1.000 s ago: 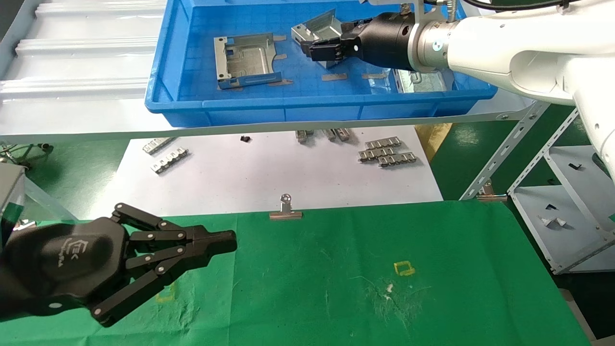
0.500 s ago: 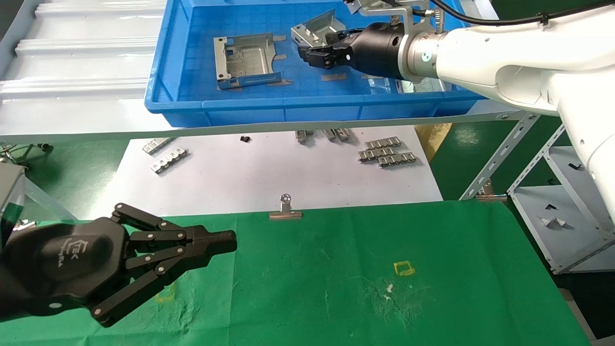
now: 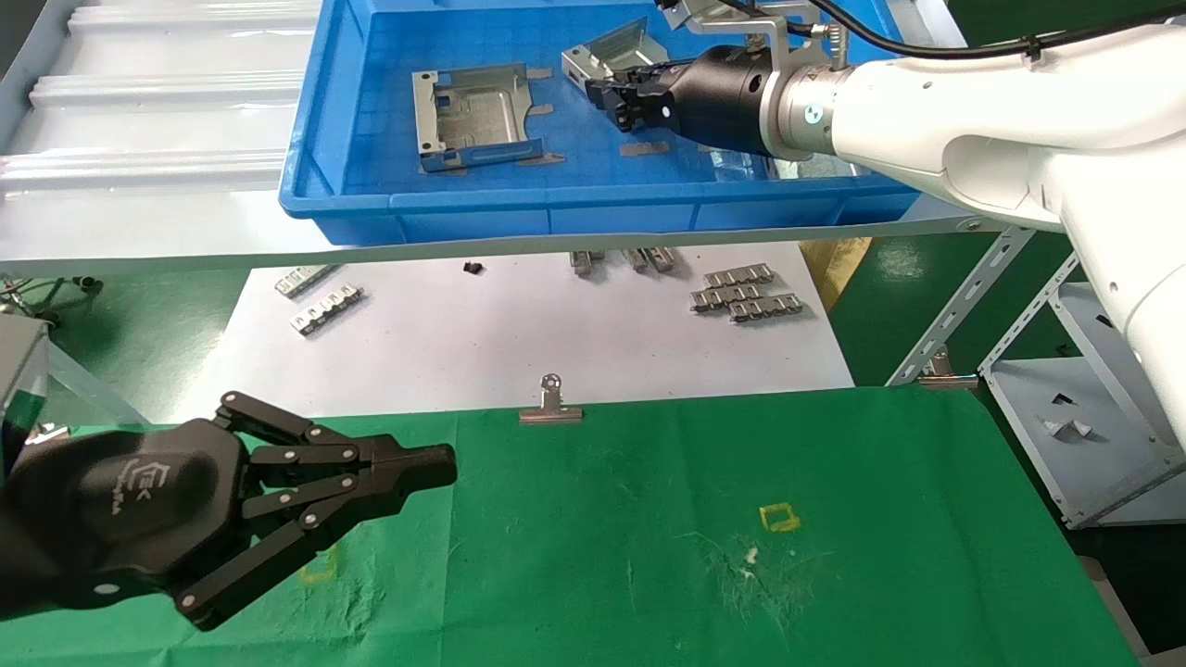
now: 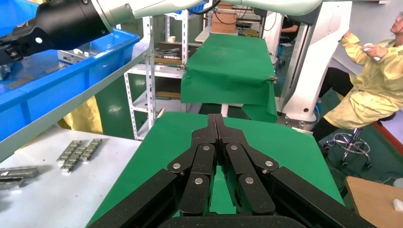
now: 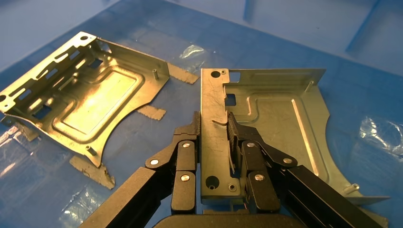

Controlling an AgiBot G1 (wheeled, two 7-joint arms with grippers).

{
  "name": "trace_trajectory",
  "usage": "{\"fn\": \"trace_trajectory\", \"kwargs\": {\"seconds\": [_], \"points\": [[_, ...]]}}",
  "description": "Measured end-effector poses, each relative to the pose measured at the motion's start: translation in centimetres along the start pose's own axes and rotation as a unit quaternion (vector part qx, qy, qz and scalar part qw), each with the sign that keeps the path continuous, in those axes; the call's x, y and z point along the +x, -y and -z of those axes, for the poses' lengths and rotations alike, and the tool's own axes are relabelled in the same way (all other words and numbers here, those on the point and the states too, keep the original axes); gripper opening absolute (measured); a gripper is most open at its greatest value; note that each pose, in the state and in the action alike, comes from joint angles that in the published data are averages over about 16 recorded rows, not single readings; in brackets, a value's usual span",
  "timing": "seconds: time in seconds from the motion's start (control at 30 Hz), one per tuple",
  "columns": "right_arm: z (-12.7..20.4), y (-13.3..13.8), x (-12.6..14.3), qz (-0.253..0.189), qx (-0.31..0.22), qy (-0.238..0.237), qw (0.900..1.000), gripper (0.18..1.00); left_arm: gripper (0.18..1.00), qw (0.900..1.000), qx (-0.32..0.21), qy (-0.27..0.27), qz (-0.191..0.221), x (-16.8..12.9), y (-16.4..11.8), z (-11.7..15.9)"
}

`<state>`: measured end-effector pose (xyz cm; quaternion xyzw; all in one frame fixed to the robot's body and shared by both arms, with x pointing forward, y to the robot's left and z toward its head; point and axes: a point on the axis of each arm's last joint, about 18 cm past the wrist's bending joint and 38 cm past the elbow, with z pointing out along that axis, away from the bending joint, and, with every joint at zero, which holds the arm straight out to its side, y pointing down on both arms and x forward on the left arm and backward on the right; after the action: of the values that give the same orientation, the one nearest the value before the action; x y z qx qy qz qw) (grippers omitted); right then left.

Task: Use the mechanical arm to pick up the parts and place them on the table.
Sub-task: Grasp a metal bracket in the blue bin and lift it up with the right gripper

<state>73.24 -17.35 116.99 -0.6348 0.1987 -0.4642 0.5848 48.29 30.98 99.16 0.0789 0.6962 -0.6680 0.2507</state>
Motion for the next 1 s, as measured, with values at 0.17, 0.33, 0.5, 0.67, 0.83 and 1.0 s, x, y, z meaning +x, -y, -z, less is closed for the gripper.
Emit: {"fn": "trace_trajectory", "kwargs": {"seconds": [0.17, 0.33, 0.5, 0.67, 0.83, 1.0], "points": [[0.2, 1.0, 0.2, -0.017, 0.022, -0.001, 1.000, 0.318, 0.190, 1.0000, 0.000, 0.000, 0.000, 0.0, 0.0, 0.0], [0.6, 2.1, 0.5, -0.048, 0.054, 0.003, 0.997, 0.287, 0.190, 1.0000, 0.000, 0.000, 0.000, 0.0, 0.0, 0.0], [1.6, 2.6, 1.0, -0.085, 0.092, 0.014, 0.992, 0.278, 0.191, 1.0000, 0.000, 0.000, 0.000, 0.0, 0.0, 0.0], [3.3, 2.3, 1.7, -0.113, 0.128, 0.033, 0.985, 0.277, 0.196, 1.0000, 0.000, 0.000, 0.000, 0.0, 0.0, 0.0], [6.0, 1.6, 2.1, -0.119, 0.153, 0.062, 0.979, 0.277, 0.212, 1.0000, 0.000, 0.000, 0.000, 0.0, 0.0, 0.0], [9.6, 0.6, 1.7, -0.103, 0.155, 0.101, 0.977, 0.277, 0.245, 1.0000, 0.000, 0.000, 0.000, 0.0, 0.0, 0.0]]}}
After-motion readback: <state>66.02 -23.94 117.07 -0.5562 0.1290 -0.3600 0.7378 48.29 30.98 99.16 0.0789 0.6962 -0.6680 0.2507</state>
